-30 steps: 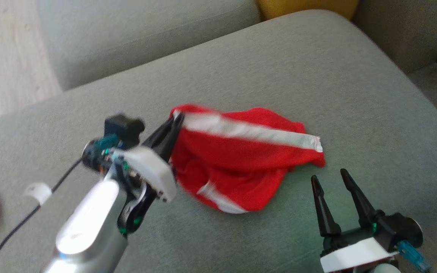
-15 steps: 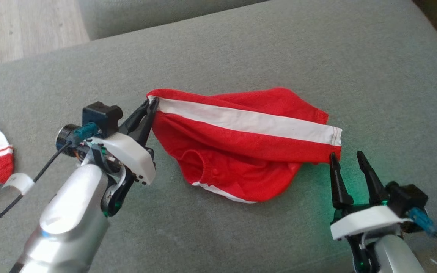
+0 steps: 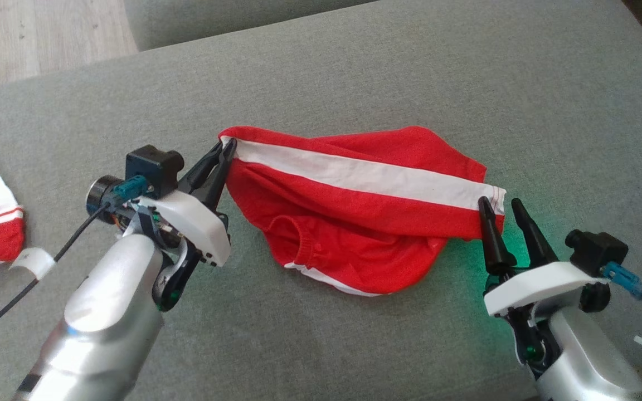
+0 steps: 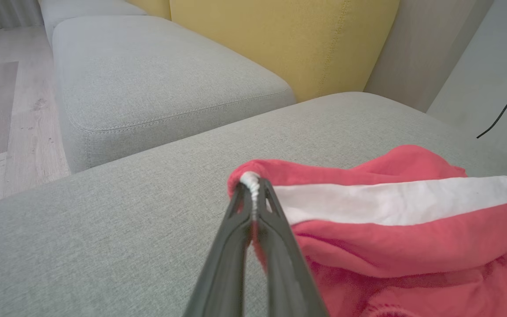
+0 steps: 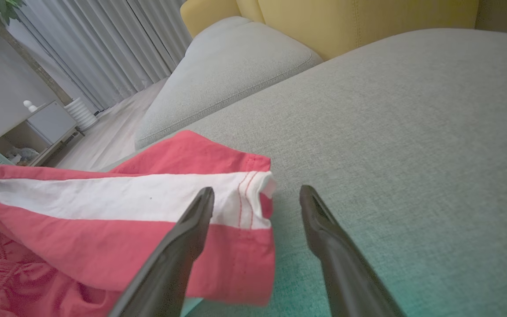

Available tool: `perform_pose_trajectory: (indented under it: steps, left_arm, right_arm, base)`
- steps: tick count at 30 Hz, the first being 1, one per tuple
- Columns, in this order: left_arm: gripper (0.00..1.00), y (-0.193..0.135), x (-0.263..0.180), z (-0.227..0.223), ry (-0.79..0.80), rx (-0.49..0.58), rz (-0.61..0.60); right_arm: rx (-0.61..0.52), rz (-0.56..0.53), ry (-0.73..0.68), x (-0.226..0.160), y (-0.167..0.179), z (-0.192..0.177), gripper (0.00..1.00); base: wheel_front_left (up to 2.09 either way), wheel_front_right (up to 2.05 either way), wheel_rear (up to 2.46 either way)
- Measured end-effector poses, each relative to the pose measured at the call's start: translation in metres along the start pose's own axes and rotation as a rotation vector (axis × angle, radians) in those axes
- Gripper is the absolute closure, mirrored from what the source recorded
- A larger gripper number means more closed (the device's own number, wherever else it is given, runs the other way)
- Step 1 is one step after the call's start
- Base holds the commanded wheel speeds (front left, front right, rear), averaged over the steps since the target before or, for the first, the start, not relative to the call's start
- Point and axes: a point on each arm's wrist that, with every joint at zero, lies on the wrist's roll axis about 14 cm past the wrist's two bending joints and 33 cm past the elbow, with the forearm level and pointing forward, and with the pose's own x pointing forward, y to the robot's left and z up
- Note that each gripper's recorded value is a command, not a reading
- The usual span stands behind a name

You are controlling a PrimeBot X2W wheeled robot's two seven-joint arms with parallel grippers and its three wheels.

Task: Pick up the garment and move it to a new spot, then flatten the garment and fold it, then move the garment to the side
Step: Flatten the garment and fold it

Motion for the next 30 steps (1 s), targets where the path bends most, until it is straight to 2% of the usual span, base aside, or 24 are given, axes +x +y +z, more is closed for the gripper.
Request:
perform_pose_trajectory:
  steps: [3, 4, 5, 8, 9, 13, 16, 22, 27, 30]
  left_arm:
    - [1.00, 0.001, 0.000, -0.001, 0.004, 0.000, 0.001]
    - [1.00, 0.001, 0.000, -0.001, 0.003, 0.002, 0.001]
    - [1.00, 0.000, 0.001, -0.001, 0.001, 0.004, 0.000]
    - [1.00, -0.001, 0.001, -0.002, 0.006, 0.003, -0.007]
    - [1.00, -0.002, 0.001, -0.003, 0.008, 0.002, -0.009]
    - [1.00, -0.001, 0.000, -0.003, 0.009, -0.001, -0.008]
    - [1.00, -0.001, 0.000, 0.003, -0.016, 0.004, -0.007]
    - [1.00, -0.003, 0.012, 0.046, -0.110, 0.077, -0.029]
    - [1.00, -0.012, 0.038, 0.132, -0.278, 0.231, -0.074]
    - [1.00, -0.018, 0.054, 0.189, -0.385, 0.334, -0.093]
  right_arm:
    - [0.014, 0.009, 0.013, 0.003, 0.001, -0.001, 0.21]
    - [0.013, 0.013, 0.013, 0.005, 0.001, 0.000, 0.32]
    - [0.014, 0.017, 0.012, 0.006, 0.002, 0.002, 0.51]
    - [0.027, 0.031, 0.022, 0.010, 0.006, 0.001, 0.94]
    - [0.031, 0.036, 0.031, 0.011, 0.007, -0.001, 1.00]
    - [0.017, 0.047, 0.048, 0.011, 0.007, -0.003, 1.00]
    - [0.005, 0.047, -0.001, 0.015, 0.003, 0.015, 1.00]
    - [-0.088, 0.099, -0.298, 0.033, 0.016, 0.121, 1.00]
    - [-0.199, 0.139, -0.508, 0.054, 0.030, 0.209, 1.00]
    - [-0.290, 0.185, -0.635, 0.073, 0.052, 0.269, 1.00]
  base:
    - [0.00, 0.00, 0.00]
    - [0.00, 0.00, 0.00]
    - [0.00, 0.00, 0.00]
    - [0.00, 0.00, 0.00]
    - [0.00, 0.00, 0.00]
    - [0.00, 0.00, 0.00]
    - [0.00, 0.00, 0.00]
    - [0.00, 0.00, 0.00]
    - [0.00, 0.00, 0.00]
    - [0.00, 0.00, 0.00]
